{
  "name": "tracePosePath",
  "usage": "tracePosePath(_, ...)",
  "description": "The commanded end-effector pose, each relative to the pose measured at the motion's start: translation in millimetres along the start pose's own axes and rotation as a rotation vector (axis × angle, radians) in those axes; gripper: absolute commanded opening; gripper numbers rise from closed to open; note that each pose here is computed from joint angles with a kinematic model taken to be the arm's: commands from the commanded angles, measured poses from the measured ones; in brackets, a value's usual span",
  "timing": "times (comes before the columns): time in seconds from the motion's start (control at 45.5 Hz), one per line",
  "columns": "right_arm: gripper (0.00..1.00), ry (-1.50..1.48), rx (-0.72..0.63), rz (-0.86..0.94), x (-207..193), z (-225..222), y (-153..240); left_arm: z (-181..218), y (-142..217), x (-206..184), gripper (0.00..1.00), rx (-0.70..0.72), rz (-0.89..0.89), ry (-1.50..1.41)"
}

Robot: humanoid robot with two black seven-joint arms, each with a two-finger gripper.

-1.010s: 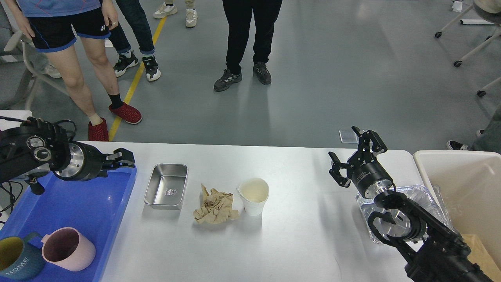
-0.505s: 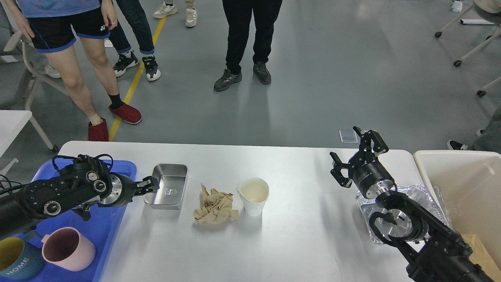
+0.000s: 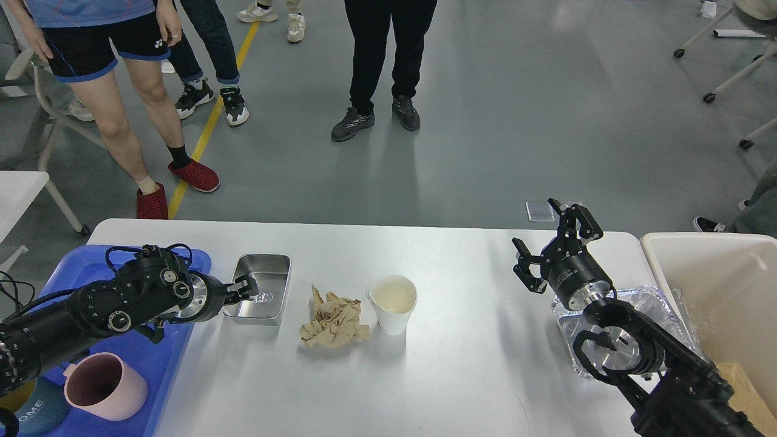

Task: Tidy desktop
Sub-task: 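Reach the left gripper to the small steel tray and grasp its rim, then lift the steel tray with the left gripper and lower it into the blue tray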

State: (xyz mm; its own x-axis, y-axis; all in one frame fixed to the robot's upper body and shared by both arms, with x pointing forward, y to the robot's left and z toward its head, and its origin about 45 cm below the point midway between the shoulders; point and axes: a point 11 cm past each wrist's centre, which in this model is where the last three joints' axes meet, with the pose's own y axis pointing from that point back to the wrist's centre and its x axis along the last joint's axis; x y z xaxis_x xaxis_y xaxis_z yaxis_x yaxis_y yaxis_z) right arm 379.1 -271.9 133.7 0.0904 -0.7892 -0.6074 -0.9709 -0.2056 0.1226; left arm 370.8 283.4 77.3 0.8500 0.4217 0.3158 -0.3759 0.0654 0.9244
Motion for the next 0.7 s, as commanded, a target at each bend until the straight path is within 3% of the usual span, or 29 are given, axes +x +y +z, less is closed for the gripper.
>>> tracePosePath(0.0,1.00,0.000,0.000,-0.001,-0.3,0.0,0.0,1.2,-2.5,0.3,0.59,0.001,0.003,0.002)
tracePosePath(0.154,1.00,-0.002,-0.004,0.004,1.5,1.9,1.7,7.7,-5.2,-5.3,0.49,-0.007,-0.010,-0.006)
tracePosePath(0.351,1.00,-0.002,-0.006,0.006,2.7,3.0,2.6,11.7,-6.6,-9.5,0.28,-0.014,-0.028,-0.010)
tracePosePath(0.681,1.00,-0.003,-0.007,0.007,3.1,3.5,3.1,15.2,-7.3,-11.8,0.16,-0.018,-0.034,-0.019)
